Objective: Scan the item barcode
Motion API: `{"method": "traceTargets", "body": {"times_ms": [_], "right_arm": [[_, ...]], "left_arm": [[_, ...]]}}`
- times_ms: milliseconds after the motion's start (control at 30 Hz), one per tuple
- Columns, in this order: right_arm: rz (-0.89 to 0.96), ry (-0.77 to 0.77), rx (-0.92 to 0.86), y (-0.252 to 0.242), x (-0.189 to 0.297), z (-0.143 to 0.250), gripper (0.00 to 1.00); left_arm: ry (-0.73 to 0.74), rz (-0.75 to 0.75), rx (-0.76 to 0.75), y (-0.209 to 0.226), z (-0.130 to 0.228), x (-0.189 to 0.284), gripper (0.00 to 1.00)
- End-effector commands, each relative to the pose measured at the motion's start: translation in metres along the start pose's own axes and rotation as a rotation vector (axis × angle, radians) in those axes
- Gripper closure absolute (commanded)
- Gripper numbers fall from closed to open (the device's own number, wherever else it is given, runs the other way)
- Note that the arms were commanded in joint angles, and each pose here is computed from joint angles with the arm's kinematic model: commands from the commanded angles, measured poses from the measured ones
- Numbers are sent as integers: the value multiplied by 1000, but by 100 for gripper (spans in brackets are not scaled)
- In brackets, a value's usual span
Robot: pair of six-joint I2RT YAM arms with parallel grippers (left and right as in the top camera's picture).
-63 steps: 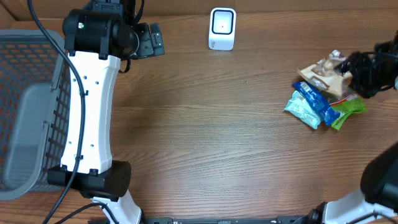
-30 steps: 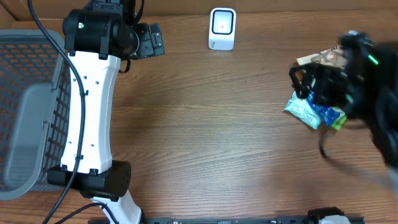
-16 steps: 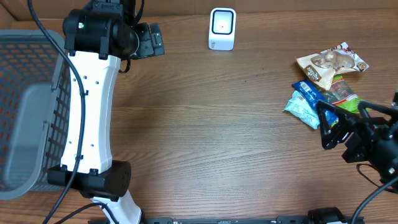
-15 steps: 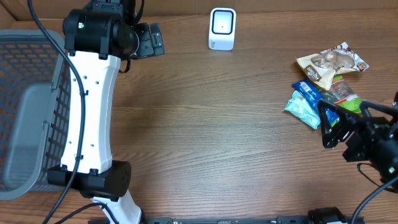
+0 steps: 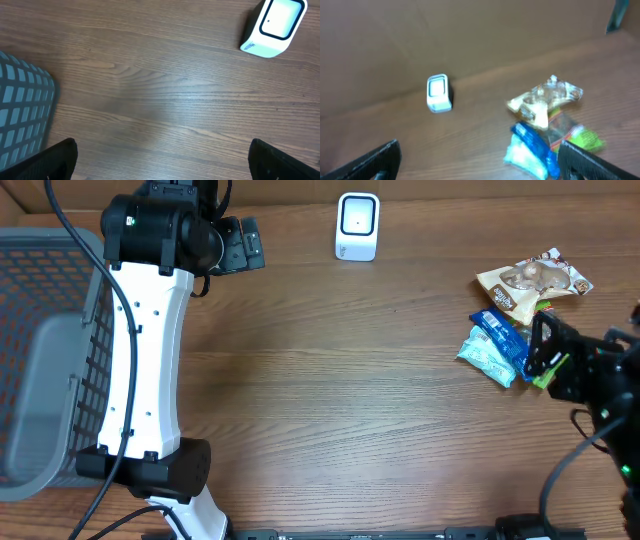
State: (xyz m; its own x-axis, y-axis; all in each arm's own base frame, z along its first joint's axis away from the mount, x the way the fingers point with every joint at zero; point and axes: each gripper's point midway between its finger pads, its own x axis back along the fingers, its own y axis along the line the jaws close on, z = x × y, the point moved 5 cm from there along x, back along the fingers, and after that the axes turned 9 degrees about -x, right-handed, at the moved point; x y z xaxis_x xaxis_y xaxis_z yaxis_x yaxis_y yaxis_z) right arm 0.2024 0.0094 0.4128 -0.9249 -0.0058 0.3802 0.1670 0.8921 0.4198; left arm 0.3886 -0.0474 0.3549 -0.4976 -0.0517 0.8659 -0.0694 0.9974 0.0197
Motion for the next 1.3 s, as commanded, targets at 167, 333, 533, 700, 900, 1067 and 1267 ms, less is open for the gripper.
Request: {"method": "traceTargets", "body": {"times_ms": [167,333,533,700,900,1067,1267], "right_arm": [[-111,-245,-5,-26,-25,38,0],[-196,-368,-9,-49,-40,81,0],[-223,-438,-11,-77,-58,131,0],[-234,-458,-11,-90,-67,158,0],[-227,-440,-17,-100,-76,177,0],[-187,-340,-16,-107,-85,195,0],[-195,-311,-12,-107,-86,199,0]], "left_arm": [[2,2,16,-1,0,-1,0],[2,2,16,-1,0,-1,0],[2,2,16,-1,0,-1,0],[2,2,16,-1,0,-1,0],[2,2,16,-1,0,-1,0],[2,2,16,-1,0,-1,0],[2,2,16,-1,0,-1,0]]}}
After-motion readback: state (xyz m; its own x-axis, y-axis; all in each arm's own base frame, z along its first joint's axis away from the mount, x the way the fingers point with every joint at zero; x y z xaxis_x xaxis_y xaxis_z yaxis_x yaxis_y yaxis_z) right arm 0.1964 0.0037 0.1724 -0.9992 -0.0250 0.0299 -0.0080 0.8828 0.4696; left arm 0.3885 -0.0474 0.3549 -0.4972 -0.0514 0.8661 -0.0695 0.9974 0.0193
